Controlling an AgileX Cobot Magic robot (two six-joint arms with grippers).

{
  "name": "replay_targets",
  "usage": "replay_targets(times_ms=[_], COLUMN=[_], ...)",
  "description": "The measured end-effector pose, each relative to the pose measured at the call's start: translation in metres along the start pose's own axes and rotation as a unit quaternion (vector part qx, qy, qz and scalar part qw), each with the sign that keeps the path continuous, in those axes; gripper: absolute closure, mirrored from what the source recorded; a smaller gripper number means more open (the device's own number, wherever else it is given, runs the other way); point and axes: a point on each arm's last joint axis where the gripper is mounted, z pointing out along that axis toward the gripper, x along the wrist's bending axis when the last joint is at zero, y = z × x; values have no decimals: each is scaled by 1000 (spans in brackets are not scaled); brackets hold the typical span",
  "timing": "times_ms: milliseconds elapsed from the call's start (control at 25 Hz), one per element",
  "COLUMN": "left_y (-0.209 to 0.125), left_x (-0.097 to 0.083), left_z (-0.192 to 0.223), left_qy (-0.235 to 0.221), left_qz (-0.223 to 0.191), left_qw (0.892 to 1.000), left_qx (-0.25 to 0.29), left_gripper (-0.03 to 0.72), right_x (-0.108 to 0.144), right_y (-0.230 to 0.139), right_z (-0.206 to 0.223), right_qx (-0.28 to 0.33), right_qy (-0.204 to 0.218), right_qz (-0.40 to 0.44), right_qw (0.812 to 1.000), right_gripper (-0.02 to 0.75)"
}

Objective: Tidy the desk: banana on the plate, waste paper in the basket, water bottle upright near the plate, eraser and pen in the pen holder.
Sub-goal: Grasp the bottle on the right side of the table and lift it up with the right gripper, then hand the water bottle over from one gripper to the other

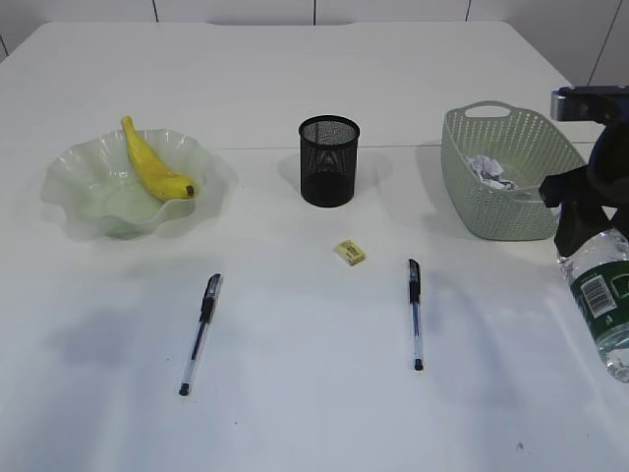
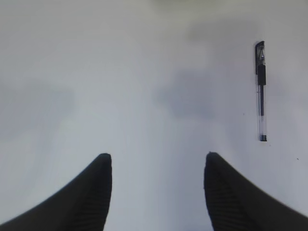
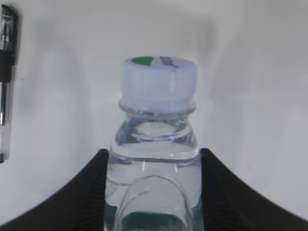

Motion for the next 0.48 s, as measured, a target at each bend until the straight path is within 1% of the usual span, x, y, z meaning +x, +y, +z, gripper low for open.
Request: replay_targets(times_ms=[240,320,480], left_y=[0,0,0], left_x=[-1,-2,-3], left_z=[0,0,0], left_qy=[-4,-9,-14], left_qz=[-3,-7,-10], left_qw=[1000,1000,1000], left_qx=[1,0,2], left_gripper=[263,263,263], right_x=[4,8,24], right_y=[-26,-33,-41], right_z=[-42,-57,-81], right_qx=[-60,-85,-130], right_qy=[18,36,99], right_qz=[-9,-23,-56], right_qw=[998,995,985], right_gripper=[351,351,351])
